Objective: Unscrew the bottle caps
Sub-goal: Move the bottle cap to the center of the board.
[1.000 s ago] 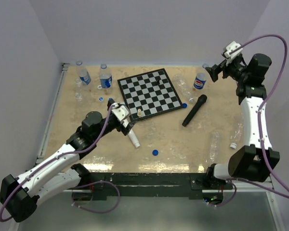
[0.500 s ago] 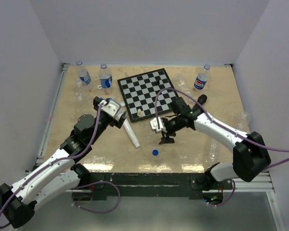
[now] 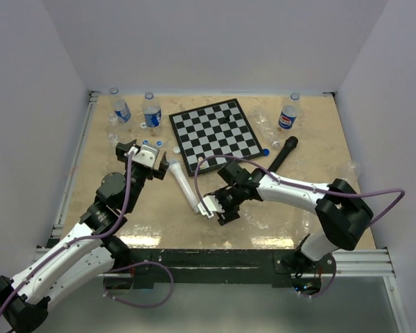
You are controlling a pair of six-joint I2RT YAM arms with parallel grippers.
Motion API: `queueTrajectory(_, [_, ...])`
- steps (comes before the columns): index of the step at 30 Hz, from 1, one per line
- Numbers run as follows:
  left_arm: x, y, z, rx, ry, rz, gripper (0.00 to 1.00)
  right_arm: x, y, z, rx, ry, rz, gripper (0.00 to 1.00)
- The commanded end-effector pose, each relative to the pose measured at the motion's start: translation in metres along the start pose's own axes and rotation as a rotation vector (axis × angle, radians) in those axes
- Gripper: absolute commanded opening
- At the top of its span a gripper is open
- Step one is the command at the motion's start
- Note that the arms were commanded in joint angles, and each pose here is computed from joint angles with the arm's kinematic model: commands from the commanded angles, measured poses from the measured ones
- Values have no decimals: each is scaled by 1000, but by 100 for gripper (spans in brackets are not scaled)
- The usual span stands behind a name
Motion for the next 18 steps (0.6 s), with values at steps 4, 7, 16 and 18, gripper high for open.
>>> queueTrajectory(4, [5, 0, -5, -36, -2, -30, 100, 5, 12, 10, 88, -50, -18, 63])
queueTrajectory(7, [4, 0, -5, -40, -6, -24, 100, 8, 17, 16, 129, -49, -25, 61])
queueTrajectory(16, [3, 0, -6, -47, -11, -10, 100, 15, 19, 24, 170, -36, -37, 61])
queueTrajectory(18, [3, -1, -7, -52, -12, -7, 100, 17, 19, 23, 162, -36, -55, 61])
Point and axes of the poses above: each gripper's point midway between its finger pads, its own y axis out along the fingers, its own x axis along the line the jaws close on, z = x × y, the point moved 10 cm from there along -y, back along the fingers, and after that the axes turned 4 degrees about y, right-handed, at the moved point
